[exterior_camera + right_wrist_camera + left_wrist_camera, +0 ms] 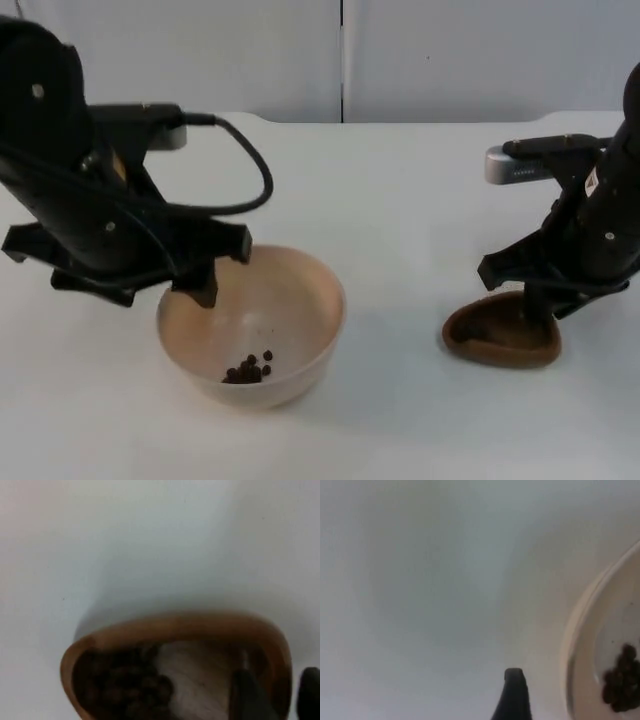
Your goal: Pick up the bowl with the left hand and pour the coffee beans from the cup into the bowl with the right hand.
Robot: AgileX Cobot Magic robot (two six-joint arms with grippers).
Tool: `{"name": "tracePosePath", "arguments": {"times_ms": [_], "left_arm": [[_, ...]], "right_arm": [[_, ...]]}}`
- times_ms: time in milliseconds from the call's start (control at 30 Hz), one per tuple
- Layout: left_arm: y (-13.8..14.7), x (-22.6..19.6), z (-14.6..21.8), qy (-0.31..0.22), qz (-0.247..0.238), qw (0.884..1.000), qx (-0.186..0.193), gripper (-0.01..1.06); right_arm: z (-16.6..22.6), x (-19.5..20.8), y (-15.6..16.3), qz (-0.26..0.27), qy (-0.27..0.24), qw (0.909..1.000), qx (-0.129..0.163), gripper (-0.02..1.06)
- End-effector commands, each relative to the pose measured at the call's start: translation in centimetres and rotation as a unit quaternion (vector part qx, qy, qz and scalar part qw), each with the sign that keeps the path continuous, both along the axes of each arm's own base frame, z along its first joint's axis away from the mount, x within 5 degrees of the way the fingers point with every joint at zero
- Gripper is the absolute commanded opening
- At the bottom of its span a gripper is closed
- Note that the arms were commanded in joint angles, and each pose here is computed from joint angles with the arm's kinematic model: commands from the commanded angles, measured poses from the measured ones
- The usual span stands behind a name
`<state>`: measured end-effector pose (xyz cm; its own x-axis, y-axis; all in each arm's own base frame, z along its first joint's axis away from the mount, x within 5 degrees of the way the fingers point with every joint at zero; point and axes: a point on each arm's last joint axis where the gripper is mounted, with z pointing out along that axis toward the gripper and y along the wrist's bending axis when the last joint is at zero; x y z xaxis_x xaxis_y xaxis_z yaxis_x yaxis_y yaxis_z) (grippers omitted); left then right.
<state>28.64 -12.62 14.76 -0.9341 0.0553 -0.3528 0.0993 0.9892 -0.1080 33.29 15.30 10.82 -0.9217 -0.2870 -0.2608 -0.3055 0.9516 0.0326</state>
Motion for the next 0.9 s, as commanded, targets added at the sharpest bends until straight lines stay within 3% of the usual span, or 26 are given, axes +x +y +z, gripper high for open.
{"name": "tracePosePath", "arguments": {"times_ms": [0, 167, 233, 400, 533, 567, 733, 767, 867], "left_arm": [[0.2, -0.2, 2.0, -0.027, -0.001, 1.0, -0.009, 0.64], [0.8, -1.6, 7.3, -0.099, -0.012, 0.994, -0.034, 0.64], [1.0, -2.0, 8.3, -0.112, -0.015, 0.993, -0.037, 0.64], [2.0, -4.3, 13.4, -0.188, -0.016, 0.98, -0.068, 0.64], [3.5, -7.6, 18.2, -0.274, -0.023, 0.957, -0.098, 0.64], [3.5, -7.6, 18.2, -0.274, -0.023, 0.957, -0.098, 0.64], [5.6, -12.4, 22.3, -0.358, -0.042, 0.926, -0.11, 0.64], [5.6, -12.4, 22.3, -0.358, -0.042, 0.926, -0.11, 0.64], [6.8, -14.9, 23.5, -0.382, -0.049, 0.917, -0.108, 0.64]], "right_arm": [[0.1, 0.1, -0.1, -0.001, -0.005, 1.0, 0.002, 0.38], [2.3, 0.1, -0.1, 0.0, -0.033, 0.9993, 0.015, 0.7], [3.1, 0.1, -0.1, 0.0, -0.042, 0.9989, 0.019, 0.74], [7.3, -0.4, -0.4, 0.0, -0.086, 0.9955, 0.039, 0.76], [12.6, -1.9, -1.0, 0.002, -0.14, 0.9882, 0.062, 0.76], [12.6, -1.9, -1.0, 0.002, -0.14, 0.9882, 0.062, 0.76], [20.0, -5.5, -2.5, 0.007, -0.224, 0.9695, 0.099, 0.76], [20.0, -5.5, -2.5, 0.007, -0.224, 0.9695, 0.099, 0.76], [23.7, -8.2, -3.8, 0.017, -0.271, 0.9558, 0.113, 0.76]]}}
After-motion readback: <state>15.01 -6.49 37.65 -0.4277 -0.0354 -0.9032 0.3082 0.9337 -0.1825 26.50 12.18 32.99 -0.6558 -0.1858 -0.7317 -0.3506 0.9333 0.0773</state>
